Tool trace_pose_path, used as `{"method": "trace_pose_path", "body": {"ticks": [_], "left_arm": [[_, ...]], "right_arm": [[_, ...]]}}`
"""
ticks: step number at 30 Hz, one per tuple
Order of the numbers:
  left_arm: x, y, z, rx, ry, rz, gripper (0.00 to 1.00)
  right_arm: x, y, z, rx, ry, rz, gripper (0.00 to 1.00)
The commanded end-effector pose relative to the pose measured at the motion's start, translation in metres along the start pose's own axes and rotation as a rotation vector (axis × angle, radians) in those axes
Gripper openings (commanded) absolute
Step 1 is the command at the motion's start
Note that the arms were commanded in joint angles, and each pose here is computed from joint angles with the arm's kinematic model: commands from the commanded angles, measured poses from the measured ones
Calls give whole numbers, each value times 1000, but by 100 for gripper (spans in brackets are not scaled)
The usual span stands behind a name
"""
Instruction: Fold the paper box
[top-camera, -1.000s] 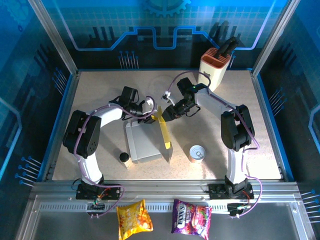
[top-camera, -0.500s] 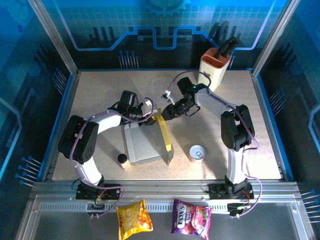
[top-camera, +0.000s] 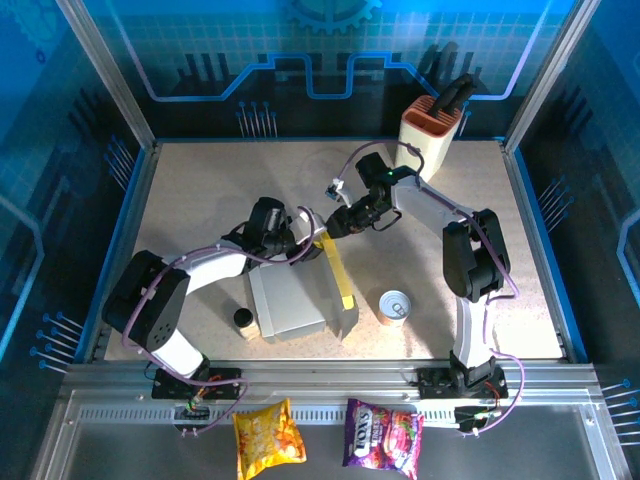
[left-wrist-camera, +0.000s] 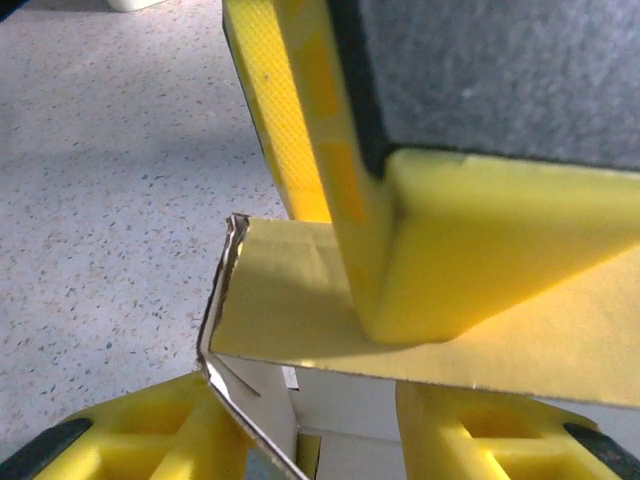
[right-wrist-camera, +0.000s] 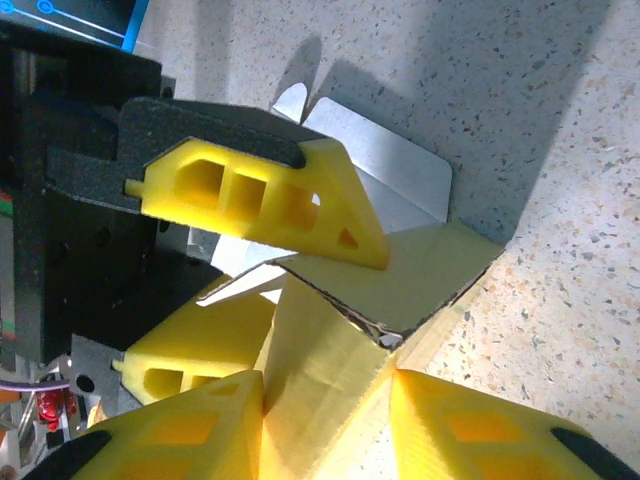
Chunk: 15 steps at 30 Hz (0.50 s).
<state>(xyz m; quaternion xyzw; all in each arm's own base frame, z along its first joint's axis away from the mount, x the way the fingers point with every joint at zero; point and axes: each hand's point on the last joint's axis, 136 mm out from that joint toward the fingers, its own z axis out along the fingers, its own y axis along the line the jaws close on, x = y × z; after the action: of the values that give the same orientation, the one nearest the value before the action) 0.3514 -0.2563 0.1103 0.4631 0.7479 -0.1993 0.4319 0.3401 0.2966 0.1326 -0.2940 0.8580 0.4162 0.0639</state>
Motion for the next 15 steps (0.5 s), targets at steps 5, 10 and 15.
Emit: {"method": "trace_pose_path", "body": {"ticks": [5, 10, 15], "left_arm": [[-10, -1, 3, -108, -6, -52, 36], [-10, 11, 3, -199, -11, -69, 33], [-13, 21, 4, -253, -49, -120, 25]], "right_arm": [[-30, 4, -8, 23, -48, -50, 35], [-34, 9, -12, 35, -56, -62, 37], [-35, 11, -24, 83, -78, -66, 42]]}}
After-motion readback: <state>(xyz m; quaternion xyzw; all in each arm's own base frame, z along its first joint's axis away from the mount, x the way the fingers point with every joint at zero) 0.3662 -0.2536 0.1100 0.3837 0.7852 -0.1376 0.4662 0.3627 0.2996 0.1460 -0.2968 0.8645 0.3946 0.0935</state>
